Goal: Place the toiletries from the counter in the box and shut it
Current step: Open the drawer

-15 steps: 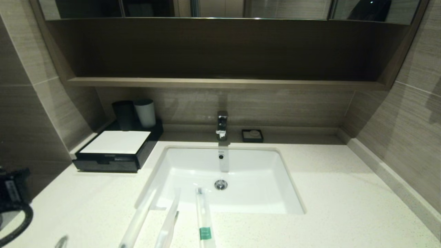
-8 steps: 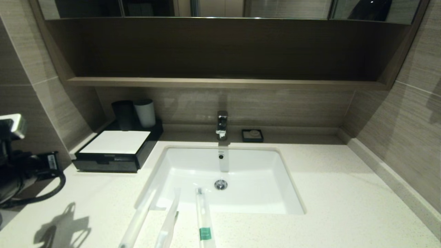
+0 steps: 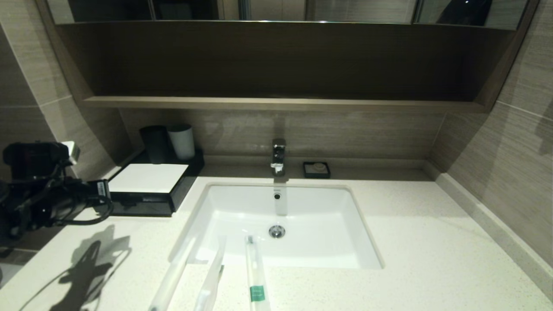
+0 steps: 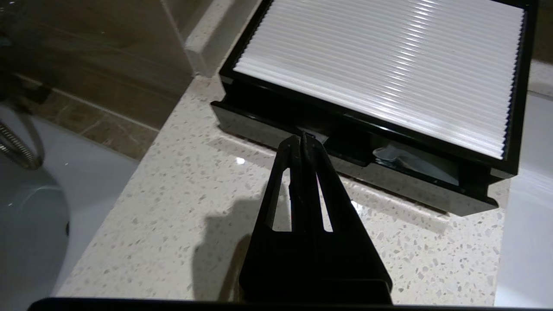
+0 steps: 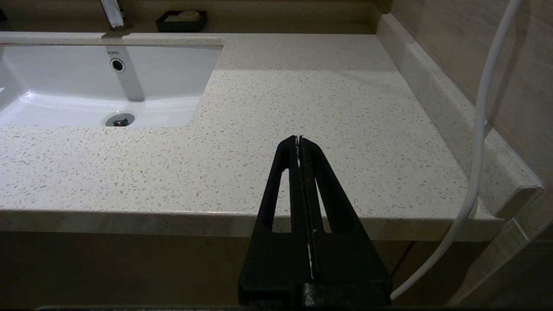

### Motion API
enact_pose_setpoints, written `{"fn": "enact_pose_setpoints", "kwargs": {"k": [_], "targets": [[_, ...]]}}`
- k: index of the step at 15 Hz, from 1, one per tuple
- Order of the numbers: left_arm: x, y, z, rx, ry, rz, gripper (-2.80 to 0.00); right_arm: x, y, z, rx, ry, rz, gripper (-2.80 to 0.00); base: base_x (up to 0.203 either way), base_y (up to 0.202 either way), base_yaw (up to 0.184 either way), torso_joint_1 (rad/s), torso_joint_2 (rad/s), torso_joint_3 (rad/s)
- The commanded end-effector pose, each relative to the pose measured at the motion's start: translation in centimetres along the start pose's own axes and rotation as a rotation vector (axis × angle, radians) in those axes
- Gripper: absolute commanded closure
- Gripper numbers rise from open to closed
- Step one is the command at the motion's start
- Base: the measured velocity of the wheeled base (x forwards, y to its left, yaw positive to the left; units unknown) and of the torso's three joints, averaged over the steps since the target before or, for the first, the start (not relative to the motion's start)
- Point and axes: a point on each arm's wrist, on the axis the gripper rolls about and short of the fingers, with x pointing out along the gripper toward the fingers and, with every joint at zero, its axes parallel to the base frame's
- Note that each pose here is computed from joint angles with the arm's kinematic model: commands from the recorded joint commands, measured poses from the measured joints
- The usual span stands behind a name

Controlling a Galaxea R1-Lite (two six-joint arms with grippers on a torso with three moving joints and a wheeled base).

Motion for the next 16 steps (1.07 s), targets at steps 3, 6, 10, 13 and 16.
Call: {"fn": "enact_pose_setpoints", "kwargs": {"k": [3,6,10,13,16], "targets": [[2.5,-0.5,-0.7,0.002,0.038,-0.079,0.0,0.0,0.0,0.0,0.0,0.001,0.0,0.0,0.0,0.0,0.0,0.0,0.0,0.0],[4.0,-0.4,-0.9,0.002,0.051,-0.088,0.0,0.0,0.0,0.0,0.0,0.001,0.0,0.0,0.0,0.0,0.0,0.0,0.0,0.0],[4.7,-0.5,-1.4,0.013,0.075,-0.087,0.0,0.0,0.0,0.0,0.0,0.001,0.0,0.0,0.0,0.0,0.0,0.0,0.0,0.0],[5.0,-0.4,-2.0,0.027,0.095,-0.085,0.0,0.0,0.0,0.0,0.0,0.0,0.0,0.0,0.0,0.0,0.0,0.0,0.0,0.0],[5.0,-0.4,-2.5,0.029,0.111,-0.108,0.0,0.0,0.0,0.0,0.0,0.0,0.0,0.0,0.0,0.0,0.0,0.0,0.0,0.0]]}}
